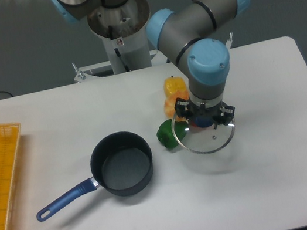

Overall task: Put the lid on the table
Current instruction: 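Carry the glass lid in the gripper away from the peppers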

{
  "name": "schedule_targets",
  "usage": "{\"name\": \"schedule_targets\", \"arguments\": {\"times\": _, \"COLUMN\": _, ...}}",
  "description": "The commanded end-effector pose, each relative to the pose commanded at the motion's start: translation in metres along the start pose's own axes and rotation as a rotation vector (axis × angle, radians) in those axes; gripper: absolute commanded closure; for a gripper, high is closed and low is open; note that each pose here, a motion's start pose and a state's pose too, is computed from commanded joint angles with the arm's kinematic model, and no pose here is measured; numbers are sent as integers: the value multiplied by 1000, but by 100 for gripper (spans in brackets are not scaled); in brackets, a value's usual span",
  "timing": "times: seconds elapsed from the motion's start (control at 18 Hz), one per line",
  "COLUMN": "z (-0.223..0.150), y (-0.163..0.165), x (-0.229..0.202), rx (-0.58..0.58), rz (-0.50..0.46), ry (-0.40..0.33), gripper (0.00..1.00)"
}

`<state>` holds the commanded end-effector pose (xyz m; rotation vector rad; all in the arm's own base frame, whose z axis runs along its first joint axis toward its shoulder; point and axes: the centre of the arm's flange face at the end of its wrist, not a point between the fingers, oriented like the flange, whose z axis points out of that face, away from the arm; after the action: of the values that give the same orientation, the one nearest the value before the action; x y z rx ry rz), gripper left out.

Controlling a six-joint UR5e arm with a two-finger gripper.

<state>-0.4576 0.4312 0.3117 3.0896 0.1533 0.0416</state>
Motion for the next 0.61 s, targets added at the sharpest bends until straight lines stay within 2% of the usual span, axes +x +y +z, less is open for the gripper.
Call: {"name": "schedule_targets", "arguments": {"times": 0.61, "z": 7, "y": 0, "x": -18, "rx": 30, "rz": -15, "ry": -36, "gripper": 48}}
